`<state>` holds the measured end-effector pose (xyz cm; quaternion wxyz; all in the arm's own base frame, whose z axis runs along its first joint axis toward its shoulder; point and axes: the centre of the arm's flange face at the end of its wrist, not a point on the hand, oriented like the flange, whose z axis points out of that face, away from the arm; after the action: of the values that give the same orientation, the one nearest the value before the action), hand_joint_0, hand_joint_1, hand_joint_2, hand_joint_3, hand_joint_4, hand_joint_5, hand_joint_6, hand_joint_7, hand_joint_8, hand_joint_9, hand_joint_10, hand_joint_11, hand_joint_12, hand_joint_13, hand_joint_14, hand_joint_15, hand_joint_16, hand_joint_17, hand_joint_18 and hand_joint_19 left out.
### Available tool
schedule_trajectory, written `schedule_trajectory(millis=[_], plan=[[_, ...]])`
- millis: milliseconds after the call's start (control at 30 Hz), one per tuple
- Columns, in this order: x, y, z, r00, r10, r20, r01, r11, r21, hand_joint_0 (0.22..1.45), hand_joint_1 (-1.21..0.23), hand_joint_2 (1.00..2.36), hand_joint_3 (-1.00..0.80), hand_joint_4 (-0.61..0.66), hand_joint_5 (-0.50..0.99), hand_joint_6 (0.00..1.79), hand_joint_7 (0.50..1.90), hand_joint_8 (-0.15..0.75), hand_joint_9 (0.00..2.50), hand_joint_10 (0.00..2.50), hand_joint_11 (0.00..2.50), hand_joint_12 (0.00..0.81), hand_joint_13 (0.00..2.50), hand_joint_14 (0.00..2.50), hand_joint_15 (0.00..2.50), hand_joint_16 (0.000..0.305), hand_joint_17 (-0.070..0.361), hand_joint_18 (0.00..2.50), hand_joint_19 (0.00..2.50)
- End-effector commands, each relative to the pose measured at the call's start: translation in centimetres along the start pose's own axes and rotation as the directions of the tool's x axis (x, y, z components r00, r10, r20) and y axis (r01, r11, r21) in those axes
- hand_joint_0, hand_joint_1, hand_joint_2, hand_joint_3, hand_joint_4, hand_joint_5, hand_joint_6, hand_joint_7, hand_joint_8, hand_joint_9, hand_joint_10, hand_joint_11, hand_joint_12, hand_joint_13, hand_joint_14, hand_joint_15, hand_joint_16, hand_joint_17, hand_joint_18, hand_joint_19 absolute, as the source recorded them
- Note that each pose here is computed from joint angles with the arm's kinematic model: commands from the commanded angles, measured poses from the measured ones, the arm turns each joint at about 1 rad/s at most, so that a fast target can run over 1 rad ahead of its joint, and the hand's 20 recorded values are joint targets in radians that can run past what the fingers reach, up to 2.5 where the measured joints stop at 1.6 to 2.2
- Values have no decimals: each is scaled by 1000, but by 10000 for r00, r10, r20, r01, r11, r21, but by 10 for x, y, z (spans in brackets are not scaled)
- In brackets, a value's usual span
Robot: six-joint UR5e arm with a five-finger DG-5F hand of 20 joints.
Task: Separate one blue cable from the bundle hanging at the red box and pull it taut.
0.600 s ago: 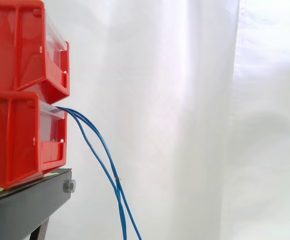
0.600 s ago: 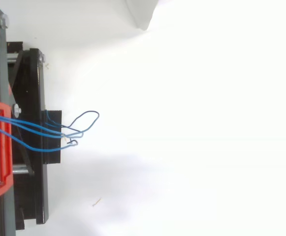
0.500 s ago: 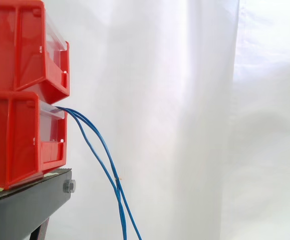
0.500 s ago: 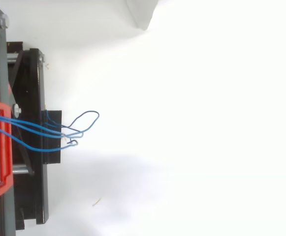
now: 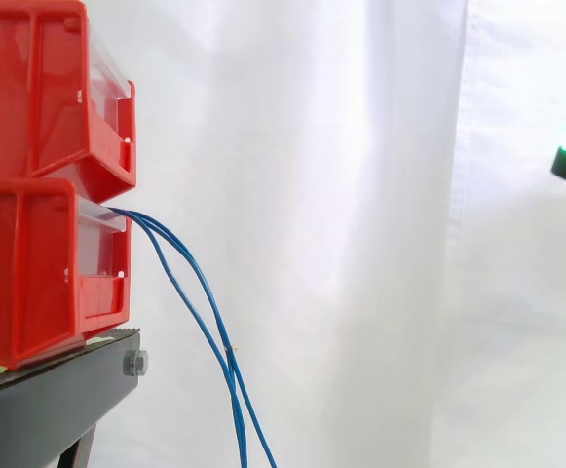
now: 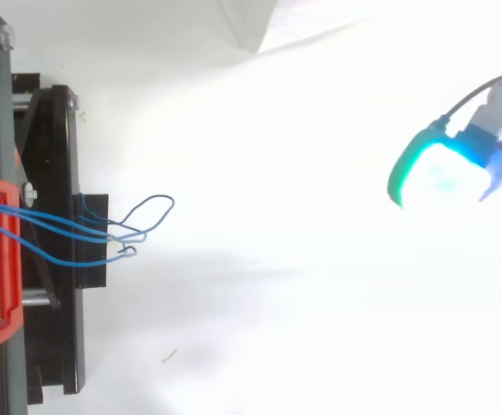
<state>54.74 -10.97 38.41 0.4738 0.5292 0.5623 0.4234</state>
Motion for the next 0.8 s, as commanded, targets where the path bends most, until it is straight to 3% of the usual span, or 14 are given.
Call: schedule_trajectory(millis=[0, 100, 200, 400, 433, 533, 567, 767], plan=[[2, -5, 11, 9997, -10, 247, 14, 9999, -163, 537, -805, 1000, -500, 213, -218, 501, 677, 307, 646, 7, 268, 353, 685, 9, 256, 41, 92, 656, 466], [3, -16, 22, 9989, -6, 464, 15, 9998, -193, 540, -819, 1000, -500, 214, -218, 501, 680, 307, 644, 6, 262, 346, 680, 9, 256, 40, 90, 653, 465], [6, -27, 36, 9990, -19, 447, 35, 9993, -362, 543, -828, 1000, -500, 214, -218, 501, 680, 307, 642, 7, 269, 341, 675, 9, 249, 39, 88, 653, 457], [10, -30, 51, 9987, -126, 488, 171, 9955, -932, 548, -841, 1000, -500, 214, -218, 502, 683, 307, 623, 7, 283, 335, 660, 9, 245, 37, 84, 636, 411], [12, -30, 55, 9976, -356, 590, 418, 9933, -1078, 551, -849, 1000, -500, 215, -218, 502, 683, 307, 617, 6, 268, 331, 650, 9, 241, 37, 84, 633, 410], [13, -33, 59, 9941, -740, 796, 825, 9905, -1104, 559, -868, 1000, -500, 214, -220, 501, 685, 306, 615, 7, 294, 323, 734, 11, 319, 34, 76, 658, 409], [13, -40, 64, 9912, -972, 898, 1060, 9894, -994, 561, -868, 1000, -500, 214, -220, 501, 685, 306, 615, 7, 294, 321, 735, 11, 321, 34, 76, 659, 409], [19, -57, 83, 9885, -1157, 975, 1269, 9849, -1178, 570, -891, 1000, -500, 213, -225, 501, 687, 304, 592, 7, 301, 315, 719, 11, 307, 33, 74, 664, 376]])
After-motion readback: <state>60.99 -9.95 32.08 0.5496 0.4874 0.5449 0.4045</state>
